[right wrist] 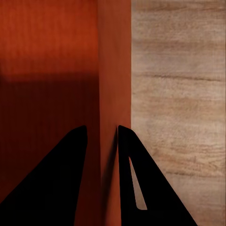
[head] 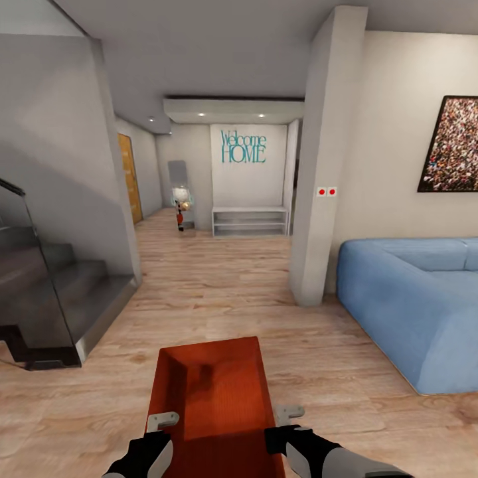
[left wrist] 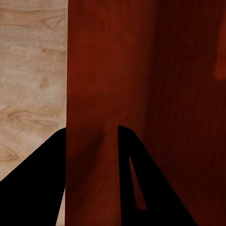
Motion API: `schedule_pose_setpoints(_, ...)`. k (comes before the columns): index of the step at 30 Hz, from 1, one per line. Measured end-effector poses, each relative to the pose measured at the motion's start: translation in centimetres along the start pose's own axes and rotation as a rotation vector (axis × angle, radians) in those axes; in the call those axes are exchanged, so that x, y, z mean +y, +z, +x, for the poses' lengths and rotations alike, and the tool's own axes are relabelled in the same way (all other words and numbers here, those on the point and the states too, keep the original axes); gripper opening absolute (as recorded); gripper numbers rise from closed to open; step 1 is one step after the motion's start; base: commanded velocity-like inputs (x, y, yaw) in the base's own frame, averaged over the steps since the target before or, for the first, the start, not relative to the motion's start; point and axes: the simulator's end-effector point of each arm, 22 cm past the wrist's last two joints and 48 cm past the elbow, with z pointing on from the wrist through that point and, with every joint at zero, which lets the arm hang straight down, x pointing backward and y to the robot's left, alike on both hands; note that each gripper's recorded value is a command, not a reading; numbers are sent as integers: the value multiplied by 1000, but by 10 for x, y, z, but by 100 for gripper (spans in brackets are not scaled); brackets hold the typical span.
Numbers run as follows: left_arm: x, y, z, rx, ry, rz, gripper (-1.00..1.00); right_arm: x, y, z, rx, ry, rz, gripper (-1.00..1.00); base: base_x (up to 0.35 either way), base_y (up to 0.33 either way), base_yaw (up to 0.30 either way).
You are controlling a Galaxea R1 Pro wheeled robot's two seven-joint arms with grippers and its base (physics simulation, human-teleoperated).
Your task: Move the two storage containers from the living room to the garage. In the garage, place one container on the floor and stack the other container on top of it (either order is fine).
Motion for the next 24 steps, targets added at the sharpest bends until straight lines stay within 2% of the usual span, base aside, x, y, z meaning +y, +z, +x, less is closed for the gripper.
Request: schedule_pose_setpoints(24,0,0,0,0,-1,1,-100,0,0,0,0,0,0,-100,341,85,0)
